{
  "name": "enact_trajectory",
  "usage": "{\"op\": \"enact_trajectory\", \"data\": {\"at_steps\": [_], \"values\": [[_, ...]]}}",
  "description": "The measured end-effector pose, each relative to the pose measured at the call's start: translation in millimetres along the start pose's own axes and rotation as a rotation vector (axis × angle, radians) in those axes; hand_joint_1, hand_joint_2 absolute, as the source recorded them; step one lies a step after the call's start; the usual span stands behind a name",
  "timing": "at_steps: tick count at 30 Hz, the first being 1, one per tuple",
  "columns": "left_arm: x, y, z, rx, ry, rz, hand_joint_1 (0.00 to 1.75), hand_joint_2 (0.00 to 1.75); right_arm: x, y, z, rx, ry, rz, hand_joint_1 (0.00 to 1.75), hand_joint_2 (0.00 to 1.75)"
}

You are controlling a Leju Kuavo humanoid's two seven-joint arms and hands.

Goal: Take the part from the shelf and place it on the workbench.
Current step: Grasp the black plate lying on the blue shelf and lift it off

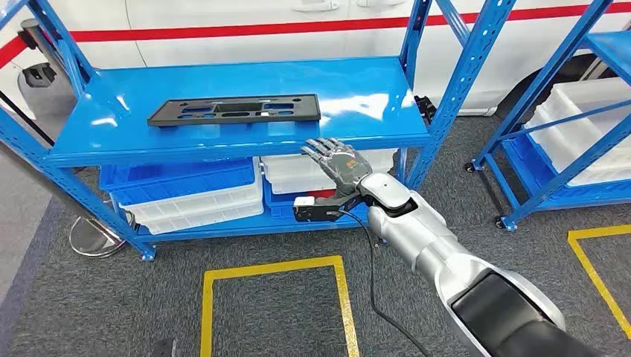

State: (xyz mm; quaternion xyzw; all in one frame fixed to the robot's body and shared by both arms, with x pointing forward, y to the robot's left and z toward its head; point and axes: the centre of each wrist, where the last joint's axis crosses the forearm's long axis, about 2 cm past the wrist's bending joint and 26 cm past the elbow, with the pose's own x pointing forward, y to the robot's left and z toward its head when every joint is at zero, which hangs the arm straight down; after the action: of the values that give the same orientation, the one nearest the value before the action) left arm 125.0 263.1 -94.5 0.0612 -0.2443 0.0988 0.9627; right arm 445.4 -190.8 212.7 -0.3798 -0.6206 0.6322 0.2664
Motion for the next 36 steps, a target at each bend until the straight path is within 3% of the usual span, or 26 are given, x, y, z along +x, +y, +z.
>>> {"op": "enact_trajectory", "data": {"at_steps": [8, 36], "values": [[0, -2, 0, -0.004, 0.002, -0.002, 0.00, 0.00, -3, 12, 9, 0.022, -0.003, -0.017, 0.00, 1.75], [1, -2, 0, 0.003, -0.057, 0.014, 0.00, 0.00, -4, 3, 4, 0.021, -0.044, -0.024, 0.00, 1.75]]}}
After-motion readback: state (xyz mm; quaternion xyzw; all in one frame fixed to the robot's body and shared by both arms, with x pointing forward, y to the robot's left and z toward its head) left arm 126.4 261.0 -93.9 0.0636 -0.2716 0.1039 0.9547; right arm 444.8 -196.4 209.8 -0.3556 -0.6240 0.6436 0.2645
